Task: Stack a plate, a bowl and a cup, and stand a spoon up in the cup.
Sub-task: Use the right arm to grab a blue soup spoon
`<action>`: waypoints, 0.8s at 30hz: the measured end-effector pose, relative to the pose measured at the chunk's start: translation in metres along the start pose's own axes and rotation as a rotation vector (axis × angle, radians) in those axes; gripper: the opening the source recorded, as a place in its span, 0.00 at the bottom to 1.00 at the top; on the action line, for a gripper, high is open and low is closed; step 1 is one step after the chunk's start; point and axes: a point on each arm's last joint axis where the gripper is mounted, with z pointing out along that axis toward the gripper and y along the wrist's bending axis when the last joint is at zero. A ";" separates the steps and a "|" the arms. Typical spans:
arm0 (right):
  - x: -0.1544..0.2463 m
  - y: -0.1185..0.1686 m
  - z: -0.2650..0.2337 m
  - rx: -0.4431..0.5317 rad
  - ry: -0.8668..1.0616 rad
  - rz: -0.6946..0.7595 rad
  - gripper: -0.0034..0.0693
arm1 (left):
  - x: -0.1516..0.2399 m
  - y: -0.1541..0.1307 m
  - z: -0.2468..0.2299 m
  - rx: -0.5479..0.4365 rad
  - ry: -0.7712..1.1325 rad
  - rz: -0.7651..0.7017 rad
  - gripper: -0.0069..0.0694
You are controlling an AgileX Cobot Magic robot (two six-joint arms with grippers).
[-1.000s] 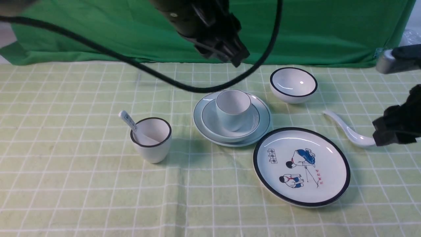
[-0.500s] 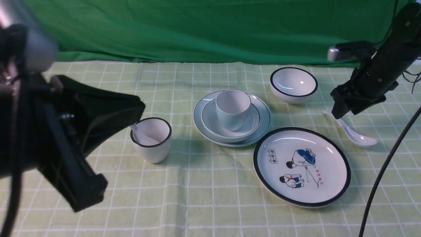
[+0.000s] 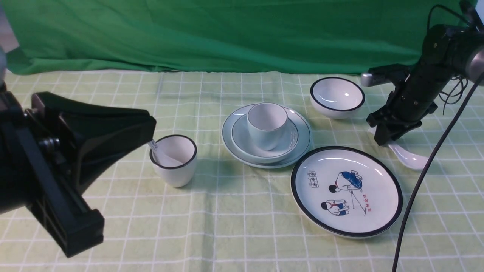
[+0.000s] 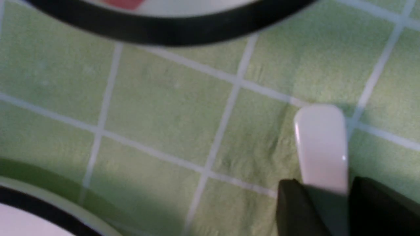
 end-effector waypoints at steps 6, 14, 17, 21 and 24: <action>0.001 0.002 0.000 0.000 0.016 -0.006 0.36 | 0.000 0.000 0.000 0.001 0.004 0.000 0.09; 0.003 -0.001 0.004 0.027 0.034 0.015 0.28 | 0.002 -0.001 0.000 0.006 0.018 0.000 0.09; 0.003 -0.001 0.004 0.027 0.029 0.016 0.28 | 0.002 0.000 0.000 0.005 0.018 0.002 0.09; 0.004 0.002 -0.005 0.015 0.016 0.019 0.28 | 0.002 0.000 0.000 0.000 0.024 0.015 0.09; 0.005 0.012 -0.036 -0.027 -0.042 0.010 0.28 | 0.003 0.001 0.000 -0.006 0.033 0.031 0.09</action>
